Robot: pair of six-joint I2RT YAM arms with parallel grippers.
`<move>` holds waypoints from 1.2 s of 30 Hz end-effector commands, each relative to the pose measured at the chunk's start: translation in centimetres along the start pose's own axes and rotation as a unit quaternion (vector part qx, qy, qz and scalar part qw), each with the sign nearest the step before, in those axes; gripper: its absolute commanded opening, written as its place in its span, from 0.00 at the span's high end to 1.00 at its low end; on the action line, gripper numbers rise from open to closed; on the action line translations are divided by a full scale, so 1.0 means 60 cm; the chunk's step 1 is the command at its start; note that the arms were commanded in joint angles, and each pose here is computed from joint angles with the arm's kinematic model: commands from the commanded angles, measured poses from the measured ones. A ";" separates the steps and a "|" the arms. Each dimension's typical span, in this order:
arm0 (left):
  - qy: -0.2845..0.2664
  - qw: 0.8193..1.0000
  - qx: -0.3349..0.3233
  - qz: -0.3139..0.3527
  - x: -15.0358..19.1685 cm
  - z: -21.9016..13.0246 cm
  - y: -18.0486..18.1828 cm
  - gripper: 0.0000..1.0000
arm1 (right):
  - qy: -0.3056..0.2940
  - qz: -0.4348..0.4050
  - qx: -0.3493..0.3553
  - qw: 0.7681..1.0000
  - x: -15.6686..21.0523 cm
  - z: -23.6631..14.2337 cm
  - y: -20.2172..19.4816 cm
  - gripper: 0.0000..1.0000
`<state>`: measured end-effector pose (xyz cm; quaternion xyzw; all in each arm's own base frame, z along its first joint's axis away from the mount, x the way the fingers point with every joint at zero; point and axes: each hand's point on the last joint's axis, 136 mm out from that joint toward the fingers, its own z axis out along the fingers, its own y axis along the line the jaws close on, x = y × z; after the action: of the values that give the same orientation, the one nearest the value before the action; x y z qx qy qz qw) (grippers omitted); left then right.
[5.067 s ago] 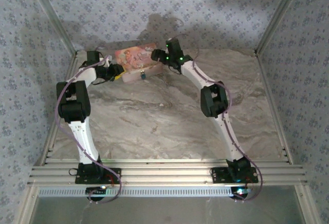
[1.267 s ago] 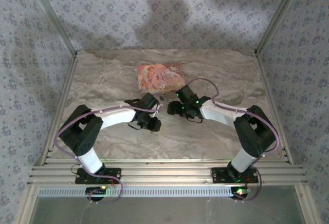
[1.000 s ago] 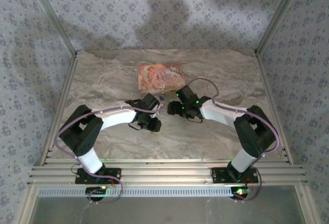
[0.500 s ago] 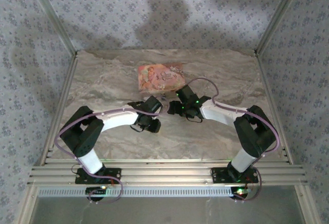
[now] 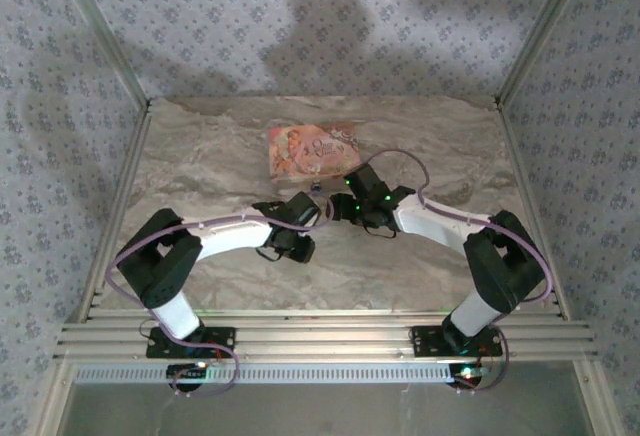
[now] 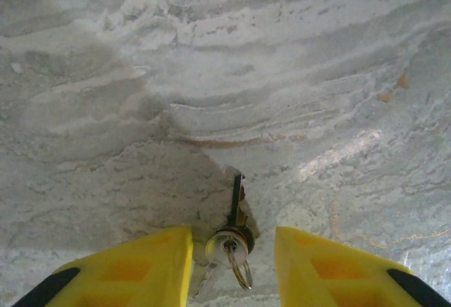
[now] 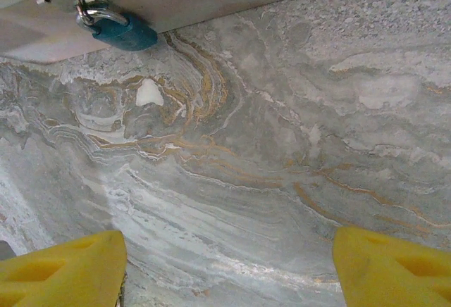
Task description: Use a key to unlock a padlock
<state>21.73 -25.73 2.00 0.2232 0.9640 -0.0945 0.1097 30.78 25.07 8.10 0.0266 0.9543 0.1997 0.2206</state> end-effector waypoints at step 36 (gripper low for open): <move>-0.056 0.994 0.048 0.083 0.014 -0.023 -0.006 1.00 | -0.005 0.082 -0.069 0.994 0.001 -0.046 -0.033 0.22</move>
<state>20.51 -25.04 2.35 0.2859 0.9385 -0.1282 0.1453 30.00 21.74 9.03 0.0815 0.9395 0.2488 0.2209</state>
